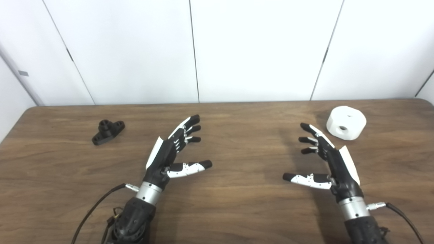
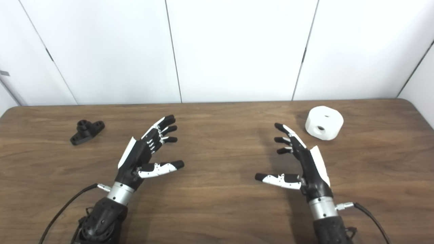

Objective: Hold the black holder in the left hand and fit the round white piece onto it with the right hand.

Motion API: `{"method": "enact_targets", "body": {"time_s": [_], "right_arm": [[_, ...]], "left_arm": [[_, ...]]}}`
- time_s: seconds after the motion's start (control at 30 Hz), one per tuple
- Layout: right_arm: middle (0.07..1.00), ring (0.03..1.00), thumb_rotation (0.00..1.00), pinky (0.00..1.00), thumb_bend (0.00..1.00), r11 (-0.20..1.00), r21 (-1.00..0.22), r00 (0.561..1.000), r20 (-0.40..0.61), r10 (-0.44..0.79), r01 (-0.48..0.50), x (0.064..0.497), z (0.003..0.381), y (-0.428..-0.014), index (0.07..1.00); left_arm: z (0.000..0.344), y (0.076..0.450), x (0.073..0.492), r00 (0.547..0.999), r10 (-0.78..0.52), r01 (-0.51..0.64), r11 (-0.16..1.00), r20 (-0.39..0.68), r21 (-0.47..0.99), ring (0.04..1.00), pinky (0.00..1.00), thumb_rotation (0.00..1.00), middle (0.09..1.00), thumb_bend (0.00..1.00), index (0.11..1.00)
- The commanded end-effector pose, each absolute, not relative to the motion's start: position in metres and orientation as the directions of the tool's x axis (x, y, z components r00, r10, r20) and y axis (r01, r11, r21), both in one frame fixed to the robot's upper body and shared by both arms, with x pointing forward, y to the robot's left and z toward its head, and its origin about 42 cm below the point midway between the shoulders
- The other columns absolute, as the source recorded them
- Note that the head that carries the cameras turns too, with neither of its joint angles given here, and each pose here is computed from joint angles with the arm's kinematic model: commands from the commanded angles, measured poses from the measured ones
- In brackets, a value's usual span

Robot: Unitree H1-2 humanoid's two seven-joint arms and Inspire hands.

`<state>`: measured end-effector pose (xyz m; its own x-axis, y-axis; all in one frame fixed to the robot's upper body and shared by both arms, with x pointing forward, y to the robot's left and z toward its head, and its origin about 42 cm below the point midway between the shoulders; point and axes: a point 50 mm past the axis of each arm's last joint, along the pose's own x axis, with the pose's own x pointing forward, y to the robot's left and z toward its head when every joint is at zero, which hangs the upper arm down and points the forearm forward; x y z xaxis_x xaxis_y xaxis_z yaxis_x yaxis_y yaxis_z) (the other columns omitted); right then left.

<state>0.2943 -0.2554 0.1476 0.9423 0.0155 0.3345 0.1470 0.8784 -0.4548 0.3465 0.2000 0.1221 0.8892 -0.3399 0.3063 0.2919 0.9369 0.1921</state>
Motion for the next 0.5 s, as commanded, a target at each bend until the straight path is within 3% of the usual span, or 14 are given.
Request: {"method": "enact_targets", "body": {"time_s": [0.0, 0.1, 0.13, 0.23, 0.47], "right_arm": [[0.884, 0.774, 0.04, 0.62, 0.64, 0.875, -0.434, 0.895, 0.445, 0.0, 0.215, 0.2982, 0.1608, -0.2513, 0.883], [0.891, 0.778, 0.01, 0.63, 0.54, 0.876, -0.429, 0.89, 0.456, -0.001, 0.22, 0.2982, 0.161, -0.2503, 0.889], [0.893, 0.77, 0.0, 0.58, 0.47, 0.877, -0.43, 0.892, 0.452, 0.002, 0.216, 0.2983, 0.1609, -0.2503, 0.892], [0.896, 0.761, 0.0, 0.54, 0.38, 0.872, -0.444, 0.898, 0.44, 0.013, 0.205, 0.2983, 0.161, -0.2503, 0.901], [0.894, 0.748, 0.0, 0.52, 0.34, 0.866, -0.459, 0.9, 0.436, 0.026, 0.198, 0.2995, 0.161, -0.2515, 0.9]], "left_arm": [[0.1051, 0.1934, 0.3357, 0.9, -0.34, 0.307, 0.939, 0.274, 0.156, 0.887, 0.76, 0.09, 0.932, 0.77, 0.915], [0.1057, 0.1932, 0.335, 0.898, -0.343, 0.311, 0.938, 0.275, 0.156, 0.88, 0.75, 0.1, 0.93, 0.78, 0.913], [0.1057, 0.193, 0.3349, 0.898, -0.345, 0.312, 0.937, 0.275, 0.155, 0.875, 0.75, 0.1, 0.93, 0.77, 0.913], [0.1056, 0.1927, 0.3348, 0.897, -0.349, 0.317, 0.935, 0.272, 0.157, 0.872, 0.75, 0.1, 0.929, 0.77, 0.913], [0.1063, 0.192, 0.3349, 0.895, -0.354, 0.318, 0.933, 0.271, 0.166, 0.864, 0.75, 0.11, 0.928, 0.76, 0.911]]}}
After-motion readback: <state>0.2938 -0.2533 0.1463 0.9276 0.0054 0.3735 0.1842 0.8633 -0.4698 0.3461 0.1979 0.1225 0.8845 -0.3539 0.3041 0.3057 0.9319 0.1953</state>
